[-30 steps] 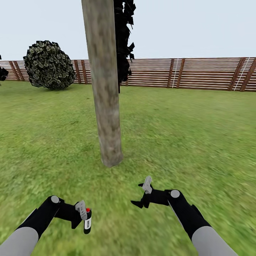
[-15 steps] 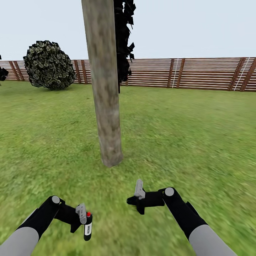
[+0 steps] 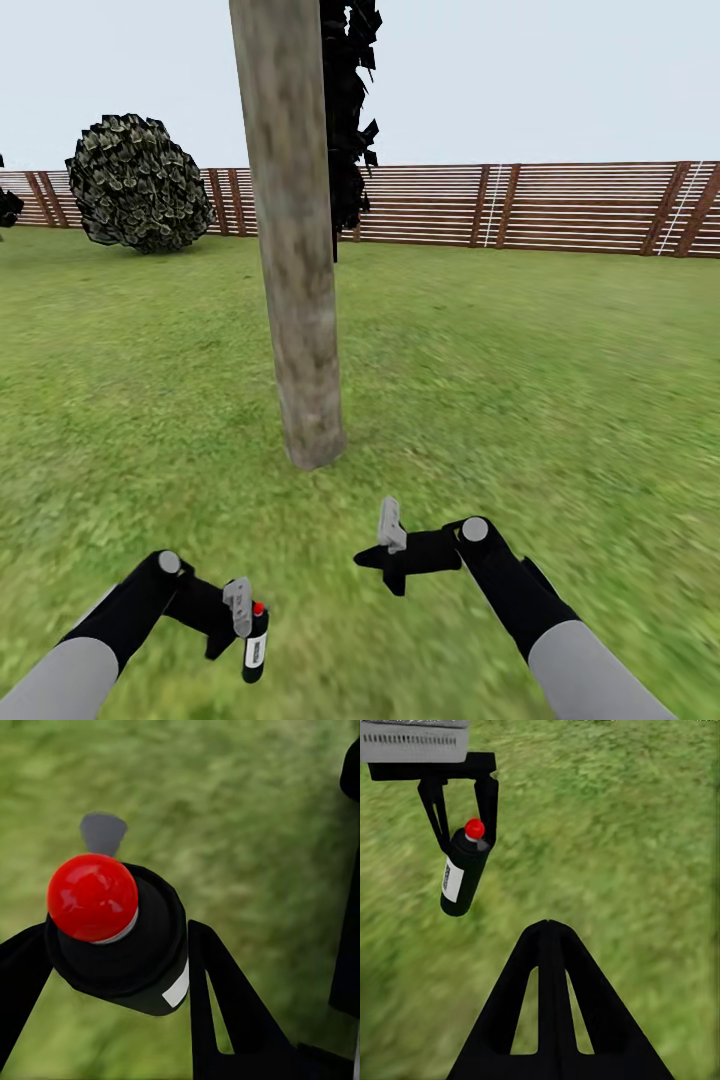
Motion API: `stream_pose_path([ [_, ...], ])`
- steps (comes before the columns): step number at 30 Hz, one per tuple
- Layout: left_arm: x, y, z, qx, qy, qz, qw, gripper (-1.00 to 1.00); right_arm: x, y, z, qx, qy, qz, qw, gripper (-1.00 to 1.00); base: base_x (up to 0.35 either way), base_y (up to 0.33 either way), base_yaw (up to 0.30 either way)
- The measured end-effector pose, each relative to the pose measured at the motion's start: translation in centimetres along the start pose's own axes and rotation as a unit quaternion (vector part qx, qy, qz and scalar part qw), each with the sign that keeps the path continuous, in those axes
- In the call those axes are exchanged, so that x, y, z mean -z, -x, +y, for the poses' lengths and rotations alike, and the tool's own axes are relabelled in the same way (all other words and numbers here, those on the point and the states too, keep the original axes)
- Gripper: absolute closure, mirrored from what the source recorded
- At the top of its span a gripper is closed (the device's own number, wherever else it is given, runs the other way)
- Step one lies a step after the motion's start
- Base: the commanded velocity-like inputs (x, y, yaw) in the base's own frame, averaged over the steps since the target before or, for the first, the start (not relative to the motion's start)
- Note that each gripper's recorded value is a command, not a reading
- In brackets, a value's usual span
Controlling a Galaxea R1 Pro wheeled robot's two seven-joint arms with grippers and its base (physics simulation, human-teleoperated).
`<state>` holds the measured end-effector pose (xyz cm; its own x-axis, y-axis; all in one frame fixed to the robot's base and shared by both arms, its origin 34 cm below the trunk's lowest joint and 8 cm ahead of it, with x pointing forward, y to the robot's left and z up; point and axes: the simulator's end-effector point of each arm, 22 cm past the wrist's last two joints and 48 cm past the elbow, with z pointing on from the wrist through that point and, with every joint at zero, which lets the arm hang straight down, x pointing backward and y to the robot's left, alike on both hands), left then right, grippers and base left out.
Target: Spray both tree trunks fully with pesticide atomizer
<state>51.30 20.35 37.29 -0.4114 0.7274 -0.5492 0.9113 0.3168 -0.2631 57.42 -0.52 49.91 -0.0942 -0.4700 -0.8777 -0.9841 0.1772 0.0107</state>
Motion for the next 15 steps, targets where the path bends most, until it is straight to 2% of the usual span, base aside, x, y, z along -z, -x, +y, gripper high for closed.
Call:
stream_pose_path([
  [5,-1.1,1.7,-0.8,-0.006,-0.01,-0.013,0.9998,1.0,-0.3,0.4,0.1,0.0,0.001,-0.002,1.0,1.0,0.0,0.0,0.0],
  [10,-2.5,4.9,-1.7,-0.04,-0.021,-0.041,0.9981,1.0,-0.8,1.0,0.4,-0.01,0.005,-0.004,0.9999,1.0,0.0,0.0,0.0],
  [15,-2.9,6.4,-2.1,-0.05,-0.025,-0.057,0.9968,1.0,-0.9,1.1,0.4,-0.011,0.006,-0.004,0.9999,1.0,0.0,0.0,0.0],
])
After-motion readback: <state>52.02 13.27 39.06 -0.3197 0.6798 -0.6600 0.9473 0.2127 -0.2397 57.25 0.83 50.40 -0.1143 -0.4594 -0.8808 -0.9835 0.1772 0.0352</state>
